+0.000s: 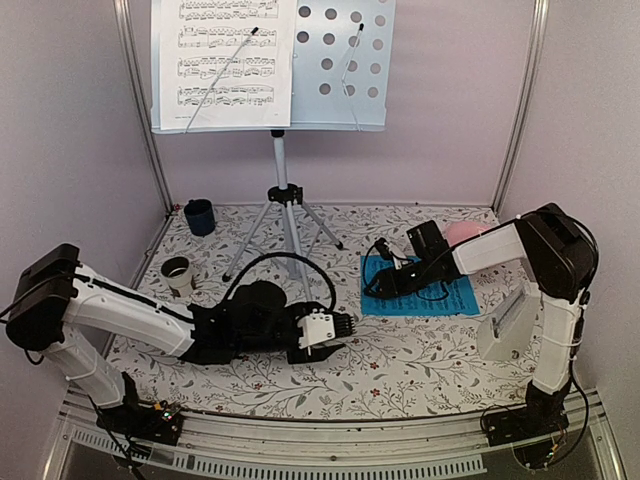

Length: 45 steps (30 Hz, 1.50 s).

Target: Set up the instrument practice props

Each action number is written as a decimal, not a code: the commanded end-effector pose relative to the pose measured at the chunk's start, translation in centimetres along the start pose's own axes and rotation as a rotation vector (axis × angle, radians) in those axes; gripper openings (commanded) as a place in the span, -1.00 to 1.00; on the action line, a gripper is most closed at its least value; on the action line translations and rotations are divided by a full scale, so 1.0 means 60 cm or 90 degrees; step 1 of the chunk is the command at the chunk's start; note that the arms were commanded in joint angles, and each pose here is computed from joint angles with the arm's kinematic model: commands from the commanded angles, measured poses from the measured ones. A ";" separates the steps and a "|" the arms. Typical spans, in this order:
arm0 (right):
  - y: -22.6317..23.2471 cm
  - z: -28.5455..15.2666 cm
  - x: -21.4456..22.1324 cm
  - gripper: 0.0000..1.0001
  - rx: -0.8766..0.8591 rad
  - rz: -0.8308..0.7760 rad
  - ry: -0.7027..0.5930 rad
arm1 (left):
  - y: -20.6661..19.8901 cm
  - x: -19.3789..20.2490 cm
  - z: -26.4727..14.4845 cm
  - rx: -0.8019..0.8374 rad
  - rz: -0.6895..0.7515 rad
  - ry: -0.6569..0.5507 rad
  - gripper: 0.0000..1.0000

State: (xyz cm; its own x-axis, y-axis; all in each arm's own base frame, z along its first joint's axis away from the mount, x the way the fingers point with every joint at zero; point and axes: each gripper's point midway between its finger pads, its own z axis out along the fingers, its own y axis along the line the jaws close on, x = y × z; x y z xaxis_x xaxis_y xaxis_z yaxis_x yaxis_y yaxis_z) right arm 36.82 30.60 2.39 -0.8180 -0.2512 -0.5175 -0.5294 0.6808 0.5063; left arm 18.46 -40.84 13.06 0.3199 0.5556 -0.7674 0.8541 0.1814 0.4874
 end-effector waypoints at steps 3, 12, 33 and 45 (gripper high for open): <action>0.055 0.017 0.149 0.03 -0.085 0.052 0.131 | -0.049 0.006 0.013 0.053 0.066 0.018 0.17; 0.129 -0.034 0.217 -0.06 -0.158 0.089 0.160 | -0.098 0.041 0.026 0.093 0.132 0.059 0.14; 0.005 -0.074 0.058 -0.10 0.009 0.134 0.013 | -0.123 0.035 0.127 0.028 0.299 0.113 -0.04; -0.021 -0.038 0.126 -0.23 -0.003 0.181 0.073 | -0.143 0.089 0.188 0.018 0.374 0.189 -0.17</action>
State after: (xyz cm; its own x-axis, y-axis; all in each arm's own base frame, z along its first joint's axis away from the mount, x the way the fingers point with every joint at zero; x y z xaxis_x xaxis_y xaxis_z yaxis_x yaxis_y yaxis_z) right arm 32.40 27.14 2.33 -0.9280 -0.1192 -0.3530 -0.3285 0.7089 0.6242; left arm 17.64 -48.82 2.83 0.5980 0.7331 -0.3241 0.6151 -0.1605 0.7719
